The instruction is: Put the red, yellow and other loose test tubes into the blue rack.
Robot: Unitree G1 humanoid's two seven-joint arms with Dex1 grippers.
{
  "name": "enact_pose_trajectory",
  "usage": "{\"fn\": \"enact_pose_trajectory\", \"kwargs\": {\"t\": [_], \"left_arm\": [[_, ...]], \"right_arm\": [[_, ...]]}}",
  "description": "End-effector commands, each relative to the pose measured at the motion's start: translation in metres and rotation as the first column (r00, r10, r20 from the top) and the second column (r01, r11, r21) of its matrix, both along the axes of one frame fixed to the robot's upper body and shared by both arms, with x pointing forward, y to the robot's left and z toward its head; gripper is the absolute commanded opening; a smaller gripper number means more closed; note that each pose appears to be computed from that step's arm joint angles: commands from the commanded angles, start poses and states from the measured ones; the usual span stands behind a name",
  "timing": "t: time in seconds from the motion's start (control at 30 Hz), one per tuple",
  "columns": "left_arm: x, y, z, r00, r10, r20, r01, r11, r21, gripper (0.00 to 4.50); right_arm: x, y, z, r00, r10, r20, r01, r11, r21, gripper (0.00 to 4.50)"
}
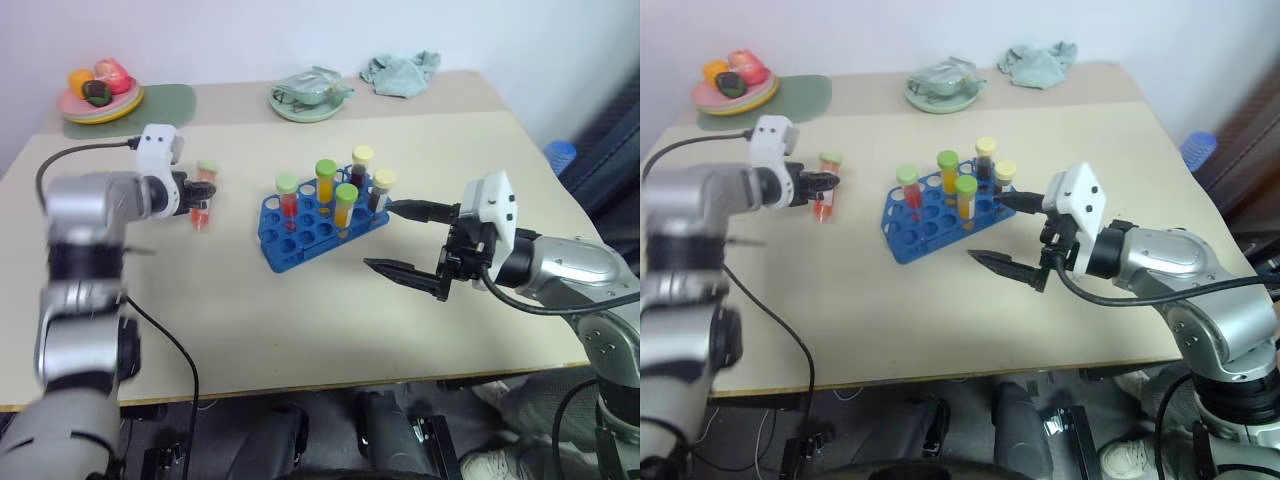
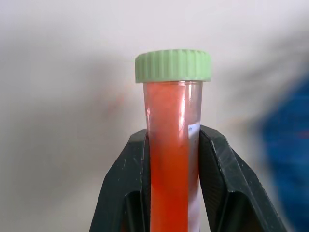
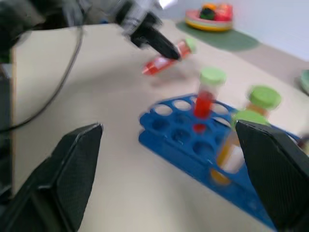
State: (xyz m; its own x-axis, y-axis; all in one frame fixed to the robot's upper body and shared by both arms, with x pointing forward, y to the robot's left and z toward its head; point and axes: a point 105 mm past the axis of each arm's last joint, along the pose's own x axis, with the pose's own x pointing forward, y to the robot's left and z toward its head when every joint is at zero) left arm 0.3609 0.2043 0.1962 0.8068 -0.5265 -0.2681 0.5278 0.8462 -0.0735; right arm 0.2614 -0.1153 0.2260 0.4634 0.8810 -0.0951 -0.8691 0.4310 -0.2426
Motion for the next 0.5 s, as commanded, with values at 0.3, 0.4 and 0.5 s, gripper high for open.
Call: {"fn": "enact_pose_trajectory", "kwargs": {"t": [0.3, 0.4, 0.5], "left_arm": [[-0.055, -0.04, 0.024, 0.817, -0.437, 0.376, 0.46, 0.887, 0.032, 0.75], [-0.043, -0.058, 0.021, 0.776, -0.471, 0.419, 0.514, 0.858, 0.012, 0.75], [-0.031, -0.084, 0.009, 0.751, -0.506, 0.424, 0.57, 0.822, -0.028, 0.75]], "right_arm": [[-0.006, -0.004, 0.008, 0.999, -0.018, 0.043, 0.018, 1.0, 0.003, 4.5], [-0.009, -0.008, 0.007, 0.997, -0.057, 0.048, 0.057, 0.998, 0.001, 4.5], [-0.017, -0.013, 0.005, 0.992, -0.114, 0.053, 0.114, 0.993, -0.003, 4.5]]}}
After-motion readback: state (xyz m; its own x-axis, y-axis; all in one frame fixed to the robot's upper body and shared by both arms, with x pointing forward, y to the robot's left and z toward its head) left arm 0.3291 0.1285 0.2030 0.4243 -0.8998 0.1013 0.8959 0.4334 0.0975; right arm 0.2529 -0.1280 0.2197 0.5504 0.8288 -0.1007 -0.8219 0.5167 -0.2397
